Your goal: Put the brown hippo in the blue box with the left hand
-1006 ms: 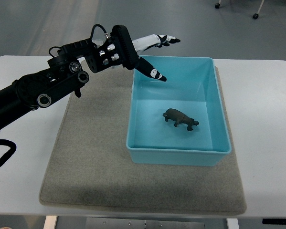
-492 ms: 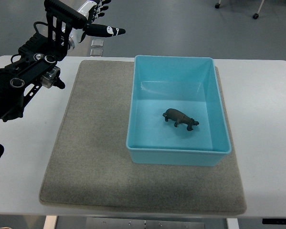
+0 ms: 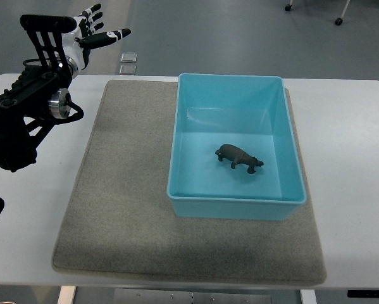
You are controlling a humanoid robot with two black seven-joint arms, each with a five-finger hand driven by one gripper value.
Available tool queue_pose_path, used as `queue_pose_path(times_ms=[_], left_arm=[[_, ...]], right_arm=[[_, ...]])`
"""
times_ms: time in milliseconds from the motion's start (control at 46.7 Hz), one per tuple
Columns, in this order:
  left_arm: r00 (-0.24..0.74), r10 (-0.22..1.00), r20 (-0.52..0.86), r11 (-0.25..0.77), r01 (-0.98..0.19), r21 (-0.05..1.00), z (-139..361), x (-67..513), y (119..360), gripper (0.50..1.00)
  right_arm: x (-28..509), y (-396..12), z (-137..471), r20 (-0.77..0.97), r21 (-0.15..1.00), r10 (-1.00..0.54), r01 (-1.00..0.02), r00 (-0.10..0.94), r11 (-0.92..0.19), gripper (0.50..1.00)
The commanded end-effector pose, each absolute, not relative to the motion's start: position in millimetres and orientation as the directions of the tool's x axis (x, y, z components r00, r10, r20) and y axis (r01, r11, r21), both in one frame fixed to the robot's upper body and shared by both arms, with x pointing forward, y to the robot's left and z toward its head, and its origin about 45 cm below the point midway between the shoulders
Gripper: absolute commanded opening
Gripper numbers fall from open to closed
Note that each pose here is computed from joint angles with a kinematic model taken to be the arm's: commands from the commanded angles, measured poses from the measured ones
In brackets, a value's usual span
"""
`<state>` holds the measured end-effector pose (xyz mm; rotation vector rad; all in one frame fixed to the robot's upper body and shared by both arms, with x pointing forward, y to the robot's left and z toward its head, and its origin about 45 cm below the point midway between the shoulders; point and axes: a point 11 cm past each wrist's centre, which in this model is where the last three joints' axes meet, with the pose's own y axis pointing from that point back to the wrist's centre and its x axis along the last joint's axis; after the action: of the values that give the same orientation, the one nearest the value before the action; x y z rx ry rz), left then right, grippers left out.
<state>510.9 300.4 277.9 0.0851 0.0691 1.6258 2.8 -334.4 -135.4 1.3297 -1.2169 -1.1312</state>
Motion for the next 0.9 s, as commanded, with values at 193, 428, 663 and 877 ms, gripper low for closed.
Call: queue_pose_path(times_ms=[193, 428, 663, 877], left_arm=[[-0.143, 0.945, -0.295, -0.09, -0.979, 0.185, 264.5, 508.1, 311.1, 0.992], [-0.129, 0.895, -0.428, -0.05, -0.98, 0.192, 249.9, 500.3, 319.1, 0.994], [-0.156, 0.861, -0.484, -0.067, -0.978, 0.196, 238.7, 493.6, 328.6, 0.994], [-0.156, 0.839, -0.521, -0.075, -0.982, 0.172, 247.0, 495.7, 333.2, 0.994]], right_arm=[[2.9, -334.4, -135.4, -0.023, 0.995, -0.997, -0.095, 0.068, -0.029, 0.936], [2.9, -334.4, -135.4, -0.023, 0.995, -0.997, -0.095, 0.068, -0.029, 0.936], [2.9, -334.4, -135.4, -0.023, 0.995, -0.997, -0.095, 0.068, -0.029, 0.936], [2.9, -334.4, -135.4, -0.023, 0.995, -0.997, -0.095, 0.068, -0.029, 0.936]])
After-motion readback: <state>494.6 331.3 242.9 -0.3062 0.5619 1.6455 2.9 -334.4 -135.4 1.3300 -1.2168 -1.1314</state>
